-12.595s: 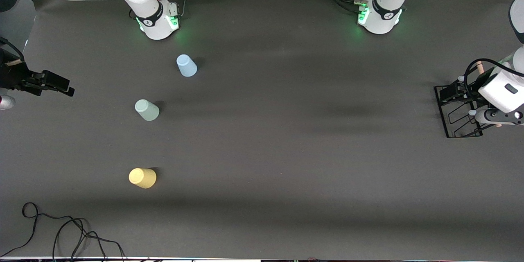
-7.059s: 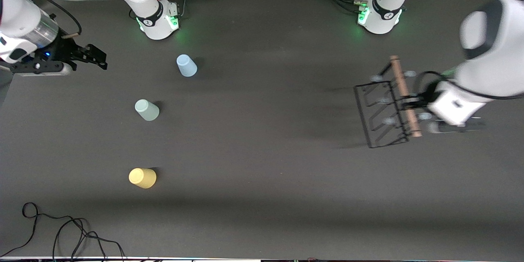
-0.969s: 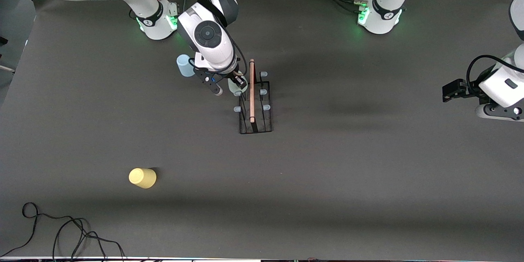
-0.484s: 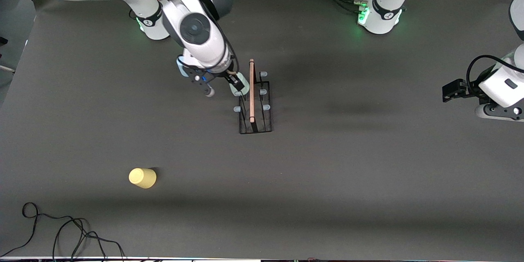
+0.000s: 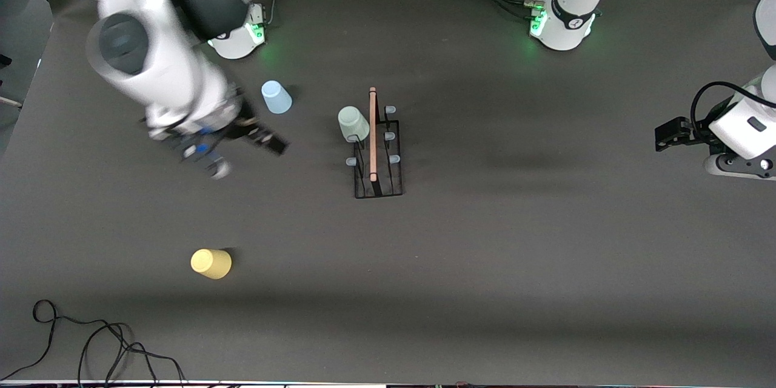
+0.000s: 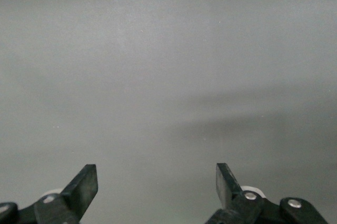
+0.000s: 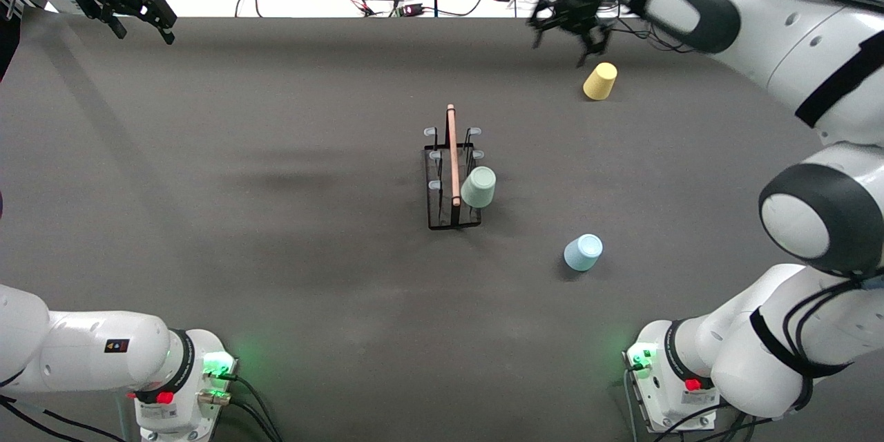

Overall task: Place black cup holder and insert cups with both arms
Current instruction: 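Move the right gripper down to the yellow cup, then close the right gripper around the yellow cup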

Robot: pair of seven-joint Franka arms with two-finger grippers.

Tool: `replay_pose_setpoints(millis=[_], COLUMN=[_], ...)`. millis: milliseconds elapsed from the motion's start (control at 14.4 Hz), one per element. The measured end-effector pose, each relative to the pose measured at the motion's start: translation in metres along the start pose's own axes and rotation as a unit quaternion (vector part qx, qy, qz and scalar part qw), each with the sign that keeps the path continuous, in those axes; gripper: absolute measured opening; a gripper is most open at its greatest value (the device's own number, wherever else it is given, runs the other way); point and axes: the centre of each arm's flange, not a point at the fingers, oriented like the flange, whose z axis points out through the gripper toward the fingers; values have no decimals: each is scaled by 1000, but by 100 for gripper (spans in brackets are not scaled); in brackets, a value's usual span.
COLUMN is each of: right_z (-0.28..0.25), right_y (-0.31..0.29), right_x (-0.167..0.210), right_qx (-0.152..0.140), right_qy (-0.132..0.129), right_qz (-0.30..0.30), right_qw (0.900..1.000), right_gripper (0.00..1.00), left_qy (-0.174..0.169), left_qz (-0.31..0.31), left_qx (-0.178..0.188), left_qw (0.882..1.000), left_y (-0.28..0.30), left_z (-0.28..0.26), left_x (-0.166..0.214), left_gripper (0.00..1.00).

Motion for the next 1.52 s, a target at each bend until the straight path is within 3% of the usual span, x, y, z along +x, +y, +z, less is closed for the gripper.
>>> replay_pose_setpoints(millis=[277, 484, 761, 1176, 1522], right_z=[9, 21, 54, 186, 245], right_y=[87, 119, 100, 80, 80], right_x=[122, 183, 210, 244, 250], right_qx=[-20, -38, -32, -24, -16], right_qy=[25, 38, 63, 87, 88], right_qz=[-115, -176, -198, -204, -199], right_qw=[993, 983, 978, 975, 976], right_gripper=[100, 100, 100, 100, 100], left_qy=[0, 0, 0, 0, 0], left_qz=[0, 0, 0, 0, 0], left_qx=[0, 0, 0, 0, 0], left_qw=[1000, 1000, 1000, 1000, 1000], left_y=[0, 0, 0, 0, 0], left_z=[0, 0, 0, 0, 0], left_x=[0, 0, 0, 0, 0], left_gripper=[100, 100, 100, 100, 100])
